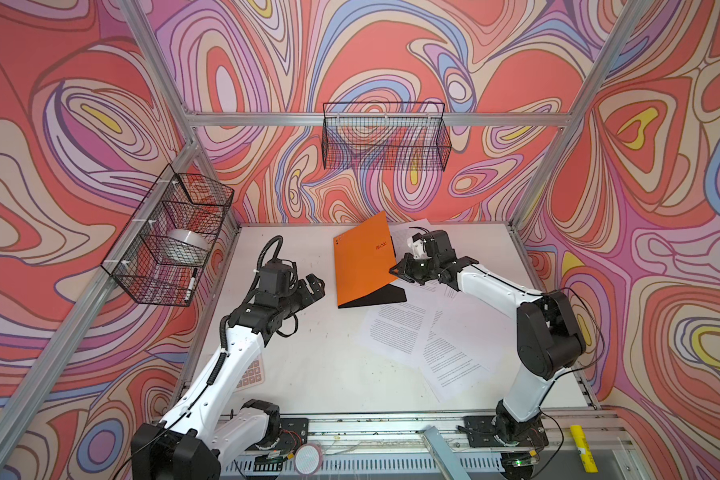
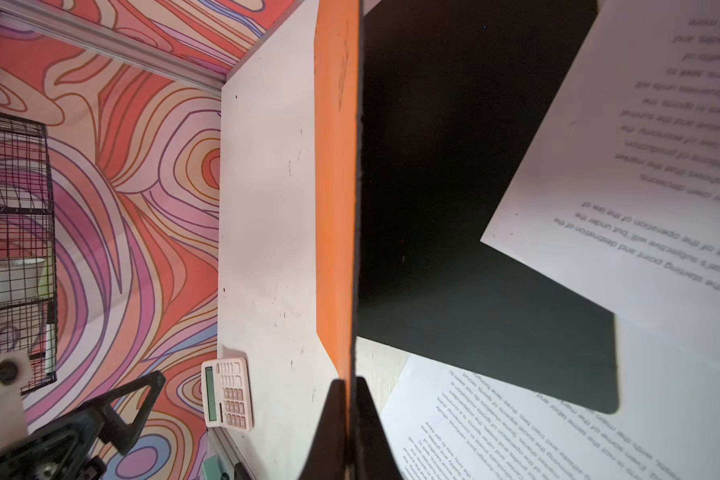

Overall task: Put the files into the folder
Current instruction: 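Lift and swing the orange cover open with the left gripper, flattening it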

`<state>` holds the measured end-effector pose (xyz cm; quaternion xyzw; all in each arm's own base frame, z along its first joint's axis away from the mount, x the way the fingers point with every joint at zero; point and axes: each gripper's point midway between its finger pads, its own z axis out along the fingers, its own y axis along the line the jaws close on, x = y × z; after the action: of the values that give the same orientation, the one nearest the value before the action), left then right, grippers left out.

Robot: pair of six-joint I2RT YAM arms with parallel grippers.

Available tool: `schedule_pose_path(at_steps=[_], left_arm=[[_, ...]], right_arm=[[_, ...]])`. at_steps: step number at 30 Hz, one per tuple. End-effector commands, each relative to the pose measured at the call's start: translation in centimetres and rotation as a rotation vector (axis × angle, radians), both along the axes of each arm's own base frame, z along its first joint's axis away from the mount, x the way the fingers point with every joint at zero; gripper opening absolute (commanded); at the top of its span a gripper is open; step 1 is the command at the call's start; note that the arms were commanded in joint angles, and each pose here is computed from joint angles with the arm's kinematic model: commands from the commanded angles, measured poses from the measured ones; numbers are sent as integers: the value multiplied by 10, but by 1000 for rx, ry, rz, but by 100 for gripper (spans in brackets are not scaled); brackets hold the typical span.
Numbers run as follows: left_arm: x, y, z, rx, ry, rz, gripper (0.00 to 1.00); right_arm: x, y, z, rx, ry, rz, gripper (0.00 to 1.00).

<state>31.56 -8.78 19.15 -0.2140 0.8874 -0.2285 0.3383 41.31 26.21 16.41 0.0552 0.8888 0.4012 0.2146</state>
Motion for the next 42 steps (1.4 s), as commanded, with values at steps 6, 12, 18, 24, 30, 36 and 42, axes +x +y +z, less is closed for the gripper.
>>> schedule_pose_path(at_steps=[6, 12, 18, 24, 30, 36, 42], left_arm=[[-8, 8, 1, 15, 34, -29, 97], [-4, 15, 17, 52, 15, -43, 99], [-4, 26, 51, 124, -8, -42, 100], [-11, 52, 90, 167, 3, 48, 100], [-19, 69, 142, 157, -69, 97, 100], [-22, 66, 167, 102, -158, 88, 100], [-3, 38, 117, -12, -72, -41, 98]], right_arm=[[-25, -24, 29, -63, -39, -20, 0], [-23, 0, 48, -51, -107, 70, 34], [-25, 60, 85, -48, -219, 203, 52], [-36, 155, 81, 6, -232, 362, 60], [-61, 254, 43, 61, -183, 518, 69], [-64, 279, 32, 96, -160, 585, 72], [-23, 203, 19, 40, -125, 451, 62]])
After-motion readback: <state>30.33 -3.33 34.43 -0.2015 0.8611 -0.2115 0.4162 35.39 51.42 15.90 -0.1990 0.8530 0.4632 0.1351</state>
